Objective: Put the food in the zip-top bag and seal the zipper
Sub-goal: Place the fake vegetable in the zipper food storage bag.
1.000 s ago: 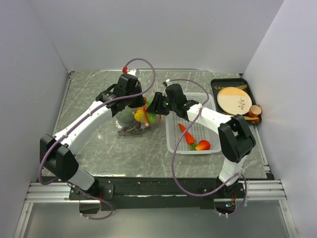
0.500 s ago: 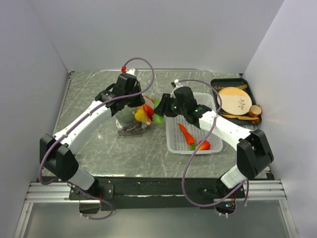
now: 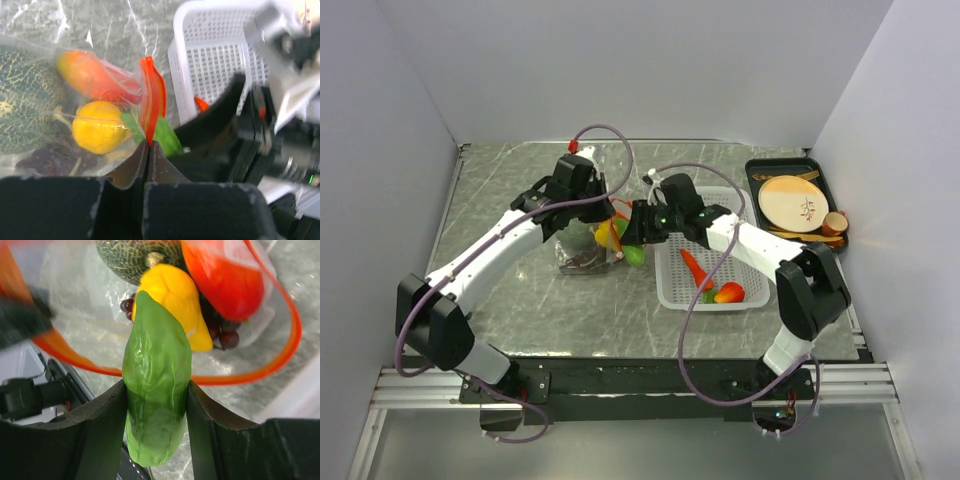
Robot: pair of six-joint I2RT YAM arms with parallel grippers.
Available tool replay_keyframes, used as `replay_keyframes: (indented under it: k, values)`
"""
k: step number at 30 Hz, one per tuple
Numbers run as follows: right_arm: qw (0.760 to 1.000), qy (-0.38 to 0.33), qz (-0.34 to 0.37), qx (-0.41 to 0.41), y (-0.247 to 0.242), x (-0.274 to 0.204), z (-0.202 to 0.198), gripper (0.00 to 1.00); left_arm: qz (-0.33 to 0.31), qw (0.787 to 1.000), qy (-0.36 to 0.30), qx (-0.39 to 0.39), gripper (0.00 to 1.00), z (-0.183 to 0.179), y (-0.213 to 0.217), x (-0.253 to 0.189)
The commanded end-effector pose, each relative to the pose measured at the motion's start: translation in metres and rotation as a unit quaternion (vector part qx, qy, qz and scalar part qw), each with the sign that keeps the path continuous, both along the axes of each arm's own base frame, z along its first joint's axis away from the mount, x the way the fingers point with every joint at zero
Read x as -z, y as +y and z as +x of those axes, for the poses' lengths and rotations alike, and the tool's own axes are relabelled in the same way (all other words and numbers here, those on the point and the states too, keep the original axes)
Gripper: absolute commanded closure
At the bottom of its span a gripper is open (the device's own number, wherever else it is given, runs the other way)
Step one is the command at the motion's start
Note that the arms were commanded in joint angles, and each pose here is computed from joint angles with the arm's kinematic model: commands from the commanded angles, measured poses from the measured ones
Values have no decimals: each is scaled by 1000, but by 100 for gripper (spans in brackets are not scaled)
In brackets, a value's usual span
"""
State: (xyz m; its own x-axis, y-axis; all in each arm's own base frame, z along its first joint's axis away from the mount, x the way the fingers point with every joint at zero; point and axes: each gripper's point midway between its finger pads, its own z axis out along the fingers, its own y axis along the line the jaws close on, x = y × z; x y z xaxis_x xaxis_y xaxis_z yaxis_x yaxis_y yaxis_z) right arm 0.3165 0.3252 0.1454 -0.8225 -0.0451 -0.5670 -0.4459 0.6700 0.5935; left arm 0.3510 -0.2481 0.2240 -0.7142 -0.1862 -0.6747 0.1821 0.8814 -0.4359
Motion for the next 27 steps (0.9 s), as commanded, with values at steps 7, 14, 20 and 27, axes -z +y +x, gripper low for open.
replay_keyframes:
  k: [7,14,20,27]
  values:
    - [994,-36,38,-92,10,-33,12,75,-7,997,-42,60,99,-41,15,-28]
    - [992,-8,102,-80,30,-41,15,72,-22,997,-33,67,99,-36,4,-26]
    - [985,11,170,-4,44,-52,27,70,-54,995,-24,76,99,-28,-14,-30]
    - [975,31,211,65,62,-55,43,70,-80,993,-38,75,99,-25,-22,-47]
